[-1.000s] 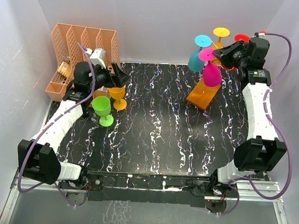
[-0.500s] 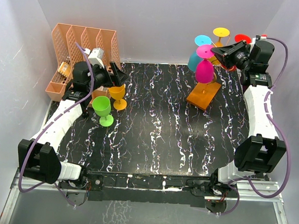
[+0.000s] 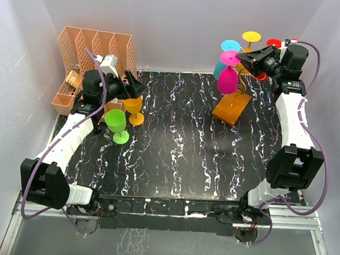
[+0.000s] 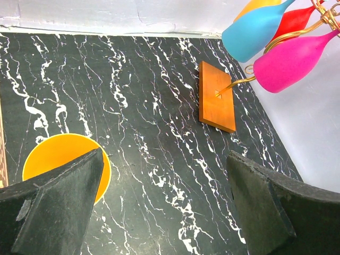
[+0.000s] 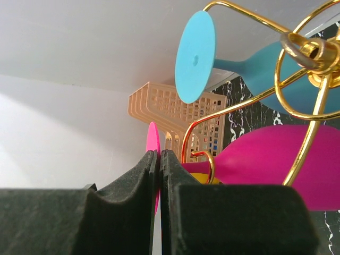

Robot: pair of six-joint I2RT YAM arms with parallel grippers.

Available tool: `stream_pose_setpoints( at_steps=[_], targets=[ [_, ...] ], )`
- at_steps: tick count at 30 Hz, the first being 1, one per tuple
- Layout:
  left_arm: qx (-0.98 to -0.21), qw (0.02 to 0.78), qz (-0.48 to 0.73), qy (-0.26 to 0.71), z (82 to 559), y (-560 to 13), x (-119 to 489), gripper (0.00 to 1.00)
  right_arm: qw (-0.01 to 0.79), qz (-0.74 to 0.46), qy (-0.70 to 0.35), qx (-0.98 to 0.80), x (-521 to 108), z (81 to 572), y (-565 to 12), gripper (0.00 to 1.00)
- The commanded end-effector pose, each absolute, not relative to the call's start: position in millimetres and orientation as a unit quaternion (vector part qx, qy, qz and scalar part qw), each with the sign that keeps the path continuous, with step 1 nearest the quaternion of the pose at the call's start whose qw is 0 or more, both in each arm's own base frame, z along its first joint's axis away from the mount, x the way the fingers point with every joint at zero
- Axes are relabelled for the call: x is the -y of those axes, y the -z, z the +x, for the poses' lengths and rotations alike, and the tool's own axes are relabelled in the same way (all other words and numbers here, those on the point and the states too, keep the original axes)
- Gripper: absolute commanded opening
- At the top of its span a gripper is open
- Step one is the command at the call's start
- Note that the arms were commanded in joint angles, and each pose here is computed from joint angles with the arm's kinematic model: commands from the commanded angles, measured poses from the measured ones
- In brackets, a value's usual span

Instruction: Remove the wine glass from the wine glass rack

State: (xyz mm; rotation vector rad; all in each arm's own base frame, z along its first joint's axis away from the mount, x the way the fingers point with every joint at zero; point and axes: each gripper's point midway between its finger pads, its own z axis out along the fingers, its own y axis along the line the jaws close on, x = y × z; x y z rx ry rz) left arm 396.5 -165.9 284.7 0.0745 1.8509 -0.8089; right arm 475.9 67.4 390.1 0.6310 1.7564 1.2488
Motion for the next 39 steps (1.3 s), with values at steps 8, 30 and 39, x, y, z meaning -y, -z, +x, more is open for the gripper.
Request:
stream_pose_setpoints(
  at_steps=[8,30,39],
  targets=[
    [-0.762,0.546,0.036,0.345,400,-297,163,0.97,0.466,0.257,-0.498,-0.685,-60,489,-421,0.07],
    [-0.759,0.545,0.026,0.355,403,-298,157,0.97,0.54,0.343,-0.406,-0.653,-18,476,-431,0.07],
    [-0.76,0.542,0.025,0.358,404,-296,158,0.97,0.555,0.353,-0.42,-0.625,-21,434,-440,0.07]
  ],
)
